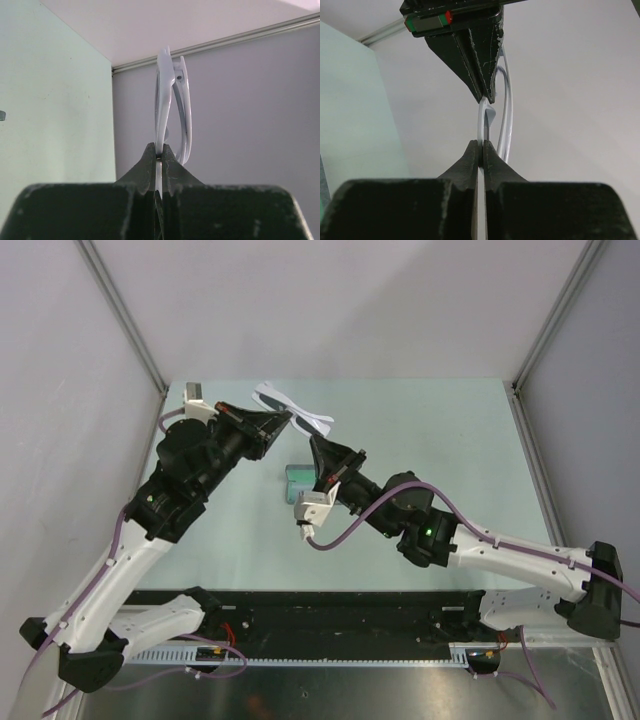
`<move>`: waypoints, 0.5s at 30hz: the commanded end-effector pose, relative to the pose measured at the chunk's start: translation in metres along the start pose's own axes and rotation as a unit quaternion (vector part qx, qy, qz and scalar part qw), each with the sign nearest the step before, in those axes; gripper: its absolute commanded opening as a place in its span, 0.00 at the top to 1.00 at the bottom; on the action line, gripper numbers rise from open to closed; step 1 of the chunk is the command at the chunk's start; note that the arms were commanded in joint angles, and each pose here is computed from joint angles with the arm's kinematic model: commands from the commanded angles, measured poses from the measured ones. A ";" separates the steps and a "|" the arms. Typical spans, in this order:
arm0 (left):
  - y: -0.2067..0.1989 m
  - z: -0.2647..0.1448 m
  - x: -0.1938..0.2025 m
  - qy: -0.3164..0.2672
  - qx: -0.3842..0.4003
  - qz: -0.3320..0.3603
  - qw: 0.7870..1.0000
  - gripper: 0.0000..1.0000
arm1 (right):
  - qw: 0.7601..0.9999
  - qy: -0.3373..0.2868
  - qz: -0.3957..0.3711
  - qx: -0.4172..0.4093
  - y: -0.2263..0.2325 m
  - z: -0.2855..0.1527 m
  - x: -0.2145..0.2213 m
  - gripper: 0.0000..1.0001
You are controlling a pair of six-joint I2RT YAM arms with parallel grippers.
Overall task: Organize the sunglasses
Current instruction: Pass from the left arm to the right
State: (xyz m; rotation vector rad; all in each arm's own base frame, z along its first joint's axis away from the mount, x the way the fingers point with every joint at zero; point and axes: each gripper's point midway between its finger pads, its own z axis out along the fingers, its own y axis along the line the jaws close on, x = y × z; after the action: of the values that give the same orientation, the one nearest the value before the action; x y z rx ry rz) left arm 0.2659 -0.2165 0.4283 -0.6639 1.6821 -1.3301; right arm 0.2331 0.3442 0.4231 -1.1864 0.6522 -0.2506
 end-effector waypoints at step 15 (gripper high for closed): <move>-0.021 -0.009 0.002 0.010 0.034 -0.001 0.999 1.00 | 0.986 -0.038 0.151 0.057 -0.046 -0.008 -0.009 1.00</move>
State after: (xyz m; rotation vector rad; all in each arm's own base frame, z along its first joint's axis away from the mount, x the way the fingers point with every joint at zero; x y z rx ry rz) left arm 0.2664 -0.2159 0.4279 -0.6608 1.6808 -1.3211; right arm 0.2339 0.3429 0.4246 -1.1195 0.7171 -0.1036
